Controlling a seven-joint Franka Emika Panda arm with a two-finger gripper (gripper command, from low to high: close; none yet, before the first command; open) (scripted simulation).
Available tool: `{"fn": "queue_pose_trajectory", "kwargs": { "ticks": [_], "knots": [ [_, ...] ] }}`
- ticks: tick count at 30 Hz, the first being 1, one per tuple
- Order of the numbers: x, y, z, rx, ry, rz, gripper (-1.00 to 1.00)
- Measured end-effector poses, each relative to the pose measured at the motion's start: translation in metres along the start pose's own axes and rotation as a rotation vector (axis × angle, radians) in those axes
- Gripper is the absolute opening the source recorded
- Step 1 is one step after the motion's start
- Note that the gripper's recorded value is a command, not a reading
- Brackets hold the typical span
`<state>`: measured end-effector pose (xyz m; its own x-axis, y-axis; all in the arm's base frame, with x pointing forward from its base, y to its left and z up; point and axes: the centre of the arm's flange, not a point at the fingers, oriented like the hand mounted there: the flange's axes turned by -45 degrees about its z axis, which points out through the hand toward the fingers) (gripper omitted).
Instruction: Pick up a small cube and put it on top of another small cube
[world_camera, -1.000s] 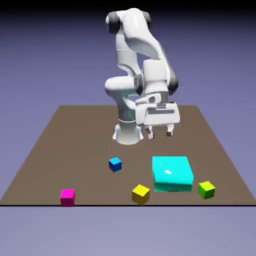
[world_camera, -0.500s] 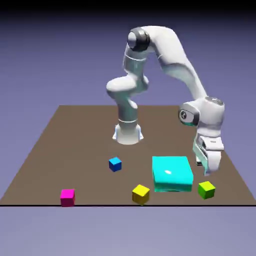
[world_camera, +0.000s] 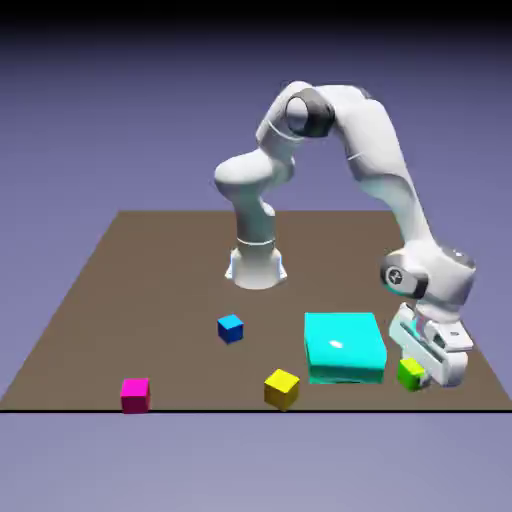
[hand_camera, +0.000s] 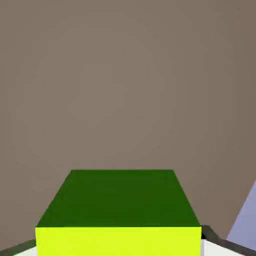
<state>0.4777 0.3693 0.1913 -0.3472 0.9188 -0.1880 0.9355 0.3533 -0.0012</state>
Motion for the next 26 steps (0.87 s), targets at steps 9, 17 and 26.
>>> {"fn": "queue_pose_trajectory", "kwargs": {
  "ticks": [9,17,26],
  "knots": [
    [-0.354,0.005,0.056,0.253,-0.022,1.207,-1.0],
    [-0.619,-0.142,0.066,0.428,0.005,2.236,-1.0],
    [-0.614,-0.144,0.085,0.427,0.002,2.236,1.0]
  ]
}}
